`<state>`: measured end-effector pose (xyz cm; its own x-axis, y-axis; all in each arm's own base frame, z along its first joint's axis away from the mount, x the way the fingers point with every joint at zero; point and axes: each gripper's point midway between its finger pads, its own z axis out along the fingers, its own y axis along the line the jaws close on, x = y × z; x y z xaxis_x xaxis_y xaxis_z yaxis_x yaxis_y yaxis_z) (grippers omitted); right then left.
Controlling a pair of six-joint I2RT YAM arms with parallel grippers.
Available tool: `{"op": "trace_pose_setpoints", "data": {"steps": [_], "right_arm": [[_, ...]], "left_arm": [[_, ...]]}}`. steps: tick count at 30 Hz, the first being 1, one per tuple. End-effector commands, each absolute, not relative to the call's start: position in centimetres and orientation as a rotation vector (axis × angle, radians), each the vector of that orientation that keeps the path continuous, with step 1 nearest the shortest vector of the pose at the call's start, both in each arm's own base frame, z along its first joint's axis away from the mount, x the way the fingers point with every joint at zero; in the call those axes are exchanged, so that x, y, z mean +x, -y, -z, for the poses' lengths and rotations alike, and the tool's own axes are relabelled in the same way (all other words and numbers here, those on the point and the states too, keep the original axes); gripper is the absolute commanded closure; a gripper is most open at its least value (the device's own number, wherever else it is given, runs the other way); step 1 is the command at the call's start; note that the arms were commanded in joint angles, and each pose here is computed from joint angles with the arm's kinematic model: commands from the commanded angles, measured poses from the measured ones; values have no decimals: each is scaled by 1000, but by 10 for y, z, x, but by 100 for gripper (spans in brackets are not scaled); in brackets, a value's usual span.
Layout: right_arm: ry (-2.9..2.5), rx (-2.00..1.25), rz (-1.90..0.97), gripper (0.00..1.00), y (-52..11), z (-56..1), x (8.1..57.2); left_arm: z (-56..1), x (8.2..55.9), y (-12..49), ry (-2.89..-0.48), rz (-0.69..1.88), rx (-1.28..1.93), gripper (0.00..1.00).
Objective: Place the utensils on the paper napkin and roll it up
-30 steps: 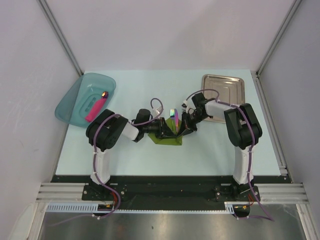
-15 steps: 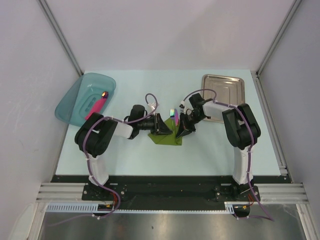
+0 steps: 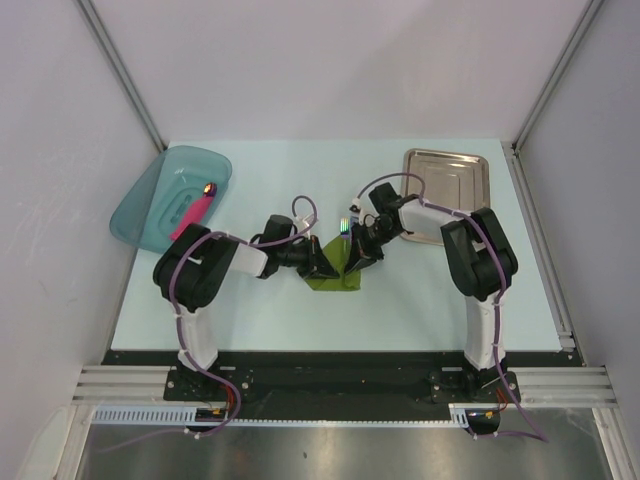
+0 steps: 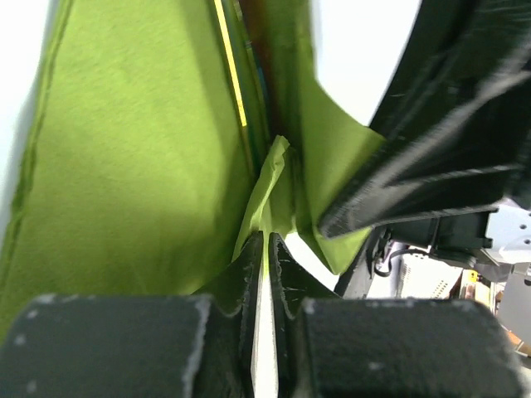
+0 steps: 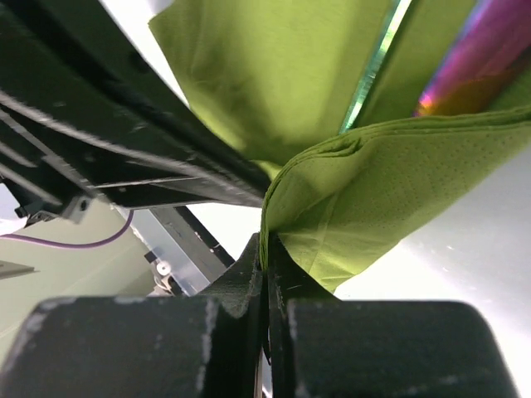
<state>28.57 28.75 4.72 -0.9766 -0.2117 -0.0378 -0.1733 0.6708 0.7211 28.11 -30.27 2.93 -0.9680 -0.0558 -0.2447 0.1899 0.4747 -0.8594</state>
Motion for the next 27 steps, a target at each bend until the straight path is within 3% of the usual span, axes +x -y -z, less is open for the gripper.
{"op": "trace_pose_setpoints", "data": {"steps": [1,12,15,25,27], "right_arm": [[2839,377,1241,100,-300,-55,294],[2844,425,1190,100,-306,-37,293],[2834,432,1204,93,-307,-36,292],[2816,421,1290,51,-316,-43,296],[2814,415,1301,50,-318,-44,298]], "left_arm": [[-29,290,304,-2468,1461,157,92],[-30,291,305,-2465,1463,154,93],[-43,294,306,-2409,1503,149,85],[-75,319,264,-2282,1483,23,61],[-79,319,256,-2264,1488,20,58]]}}
